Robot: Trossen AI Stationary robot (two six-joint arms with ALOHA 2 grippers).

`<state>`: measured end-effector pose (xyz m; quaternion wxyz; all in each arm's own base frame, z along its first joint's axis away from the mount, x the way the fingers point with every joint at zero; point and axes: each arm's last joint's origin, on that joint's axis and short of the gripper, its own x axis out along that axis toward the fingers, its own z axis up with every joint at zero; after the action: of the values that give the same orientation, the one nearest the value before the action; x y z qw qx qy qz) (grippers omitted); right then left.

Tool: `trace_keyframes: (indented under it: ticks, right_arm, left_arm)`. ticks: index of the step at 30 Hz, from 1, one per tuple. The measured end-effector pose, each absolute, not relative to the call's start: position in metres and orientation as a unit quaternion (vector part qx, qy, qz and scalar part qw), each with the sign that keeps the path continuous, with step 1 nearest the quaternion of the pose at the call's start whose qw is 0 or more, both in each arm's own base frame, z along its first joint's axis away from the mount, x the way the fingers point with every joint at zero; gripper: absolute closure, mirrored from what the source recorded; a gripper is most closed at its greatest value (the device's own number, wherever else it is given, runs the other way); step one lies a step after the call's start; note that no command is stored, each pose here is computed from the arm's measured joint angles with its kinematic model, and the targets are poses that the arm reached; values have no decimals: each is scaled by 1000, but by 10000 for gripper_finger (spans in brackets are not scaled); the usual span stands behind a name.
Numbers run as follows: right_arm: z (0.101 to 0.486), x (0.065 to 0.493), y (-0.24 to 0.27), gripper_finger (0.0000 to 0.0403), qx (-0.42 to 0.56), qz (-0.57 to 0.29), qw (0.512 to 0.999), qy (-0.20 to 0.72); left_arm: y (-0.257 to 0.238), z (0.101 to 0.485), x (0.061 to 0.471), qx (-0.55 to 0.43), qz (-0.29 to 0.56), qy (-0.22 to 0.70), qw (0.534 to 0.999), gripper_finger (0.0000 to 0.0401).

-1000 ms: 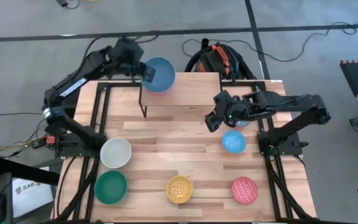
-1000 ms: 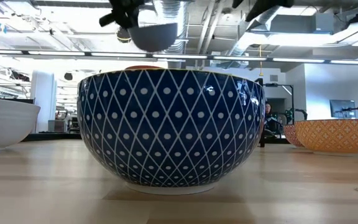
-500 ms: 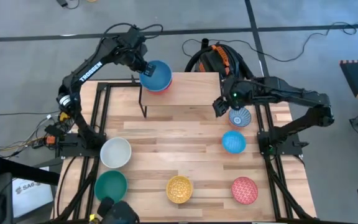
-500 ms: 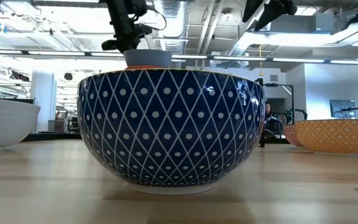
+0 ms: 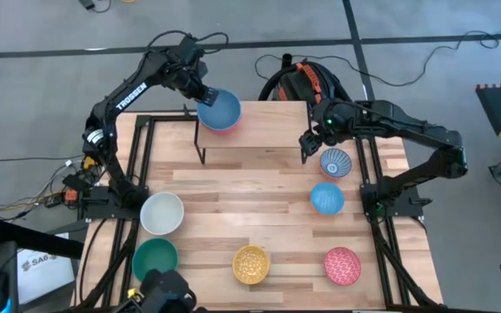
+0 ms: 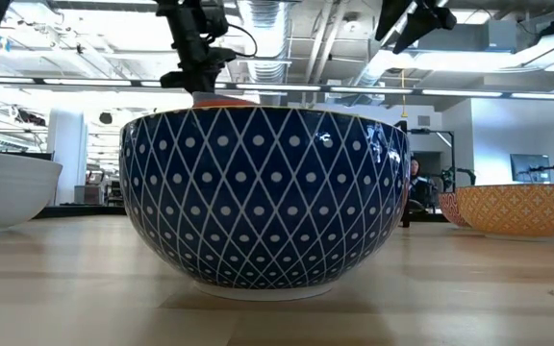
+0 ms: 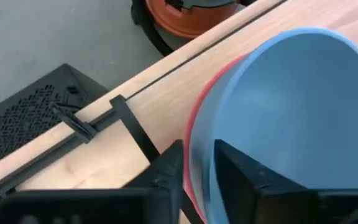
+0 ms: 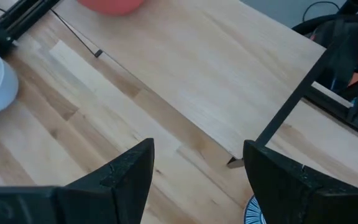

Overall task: Place and stack bowls onto a shelf
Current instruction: Stack the blue bowl on top of the orange bowl on the shelf, then stack the white bowl on top of the blue bowl on the shelf

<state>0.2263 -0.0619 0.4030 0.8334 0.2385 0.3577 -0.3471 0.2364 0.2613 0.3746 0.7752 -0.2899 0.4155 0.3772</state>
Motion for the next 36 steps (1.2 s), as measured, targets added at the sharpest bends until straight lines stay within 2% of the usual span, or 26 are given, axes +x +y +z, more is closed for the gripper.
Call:
trace_keyframes:
  ticks: [6, 10, 25, 36]
  right_arm:
    - [403, 226, -61, 129, 238, -346, 834, 358]
    - [403, 227, -59, 129, 240, -345, 834, 359]
    - [404, 229, -59, 129, 248, -345, 836, 348]
    - [394, 241, -53, 129, 267, -328, 842, 334]
  left_arm:
    - [260, 374, 235, -296, 390, 420, 764, 254]
    - [260, 378, 232, -270, 421, 419, 758, 234]
    - [254, 377, 235, -246, 428, 439, 751, 252]
    - [203, 419, 221, -220, 439, 390, 779, 255]
